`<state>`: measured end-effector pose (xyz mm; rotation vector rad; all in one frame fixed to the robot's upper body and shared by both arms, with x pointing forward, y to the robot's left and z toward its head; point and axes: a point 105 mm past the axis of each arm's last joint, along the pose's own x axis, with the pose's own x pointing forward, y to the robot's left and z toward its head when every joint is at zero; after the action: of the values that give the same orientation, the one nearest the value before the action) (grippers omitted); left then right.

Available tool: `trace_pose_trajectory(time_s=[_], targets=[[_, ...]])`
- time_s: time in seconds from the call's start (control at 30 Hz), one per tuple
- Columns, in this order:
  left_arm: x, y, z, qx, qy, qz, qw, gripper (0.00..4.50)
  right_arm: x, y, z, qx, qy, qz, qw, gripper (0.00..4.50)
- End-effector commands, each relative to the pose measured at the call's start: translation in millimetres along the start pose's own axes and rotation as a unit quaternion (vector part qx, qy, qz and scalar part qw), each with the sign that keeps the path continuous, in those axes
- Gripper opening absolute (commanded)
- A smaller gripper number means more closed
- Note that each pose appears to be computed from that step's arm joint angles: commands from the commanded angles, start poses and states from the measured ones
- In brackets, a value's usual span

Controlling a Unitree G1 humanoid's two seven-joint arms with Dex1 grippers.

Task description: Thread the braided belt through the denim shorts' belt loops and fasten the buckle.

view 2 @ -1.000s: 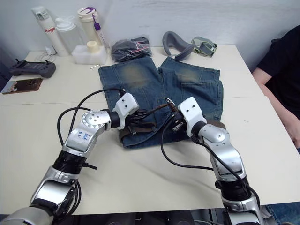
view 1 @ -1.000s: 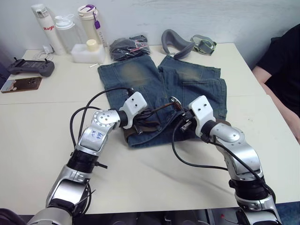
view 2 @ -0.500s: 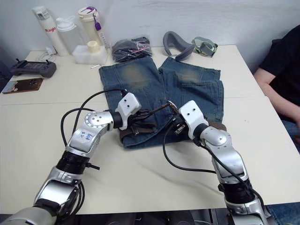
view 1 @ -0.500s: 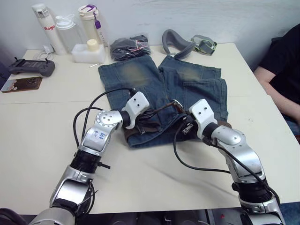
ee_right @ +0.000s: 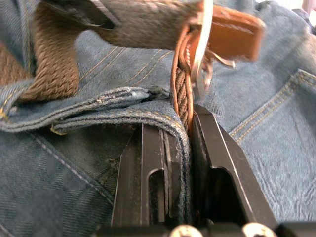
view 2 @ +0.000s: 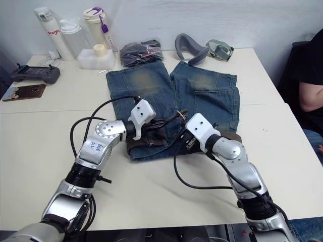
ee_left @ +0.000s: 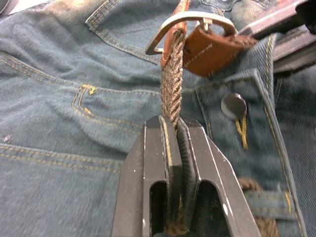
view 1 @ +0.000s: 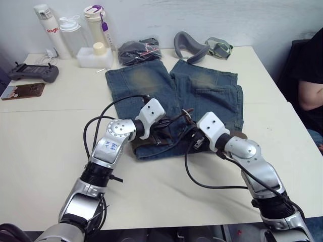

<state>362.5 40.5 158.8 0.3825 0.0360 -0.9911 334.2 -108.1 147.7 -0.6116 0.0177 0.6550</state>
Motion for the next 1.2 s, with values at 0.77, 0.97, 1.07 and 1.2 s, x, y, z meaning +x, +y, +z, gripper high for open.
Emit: trace_pose_trajectory(time_s=[0.77,0.97,1.07,1.2], targets=[[26,-19,7,0.046,-0.013,-0.059,0.997,0.0,-60,-60,16,-0.196,0.005,0.084,0.977,4.46],[29,-19,27,0.051,-0.045,-0.053,0.996,0.0,-34,-77,16,-0.321,0.015,0.075,0.944,4.46],[28,-18,30,0.057,-0.046,-0.05,0.996,0.0,-22,-73,20,-0.351,0.0,0.092,0.932,4.46],[28,-17,32,0.058,-0.049,-0.047,0.996,0.0,-9,-64,26,-0.385,-0.023,0.113,0.915,4.22]])
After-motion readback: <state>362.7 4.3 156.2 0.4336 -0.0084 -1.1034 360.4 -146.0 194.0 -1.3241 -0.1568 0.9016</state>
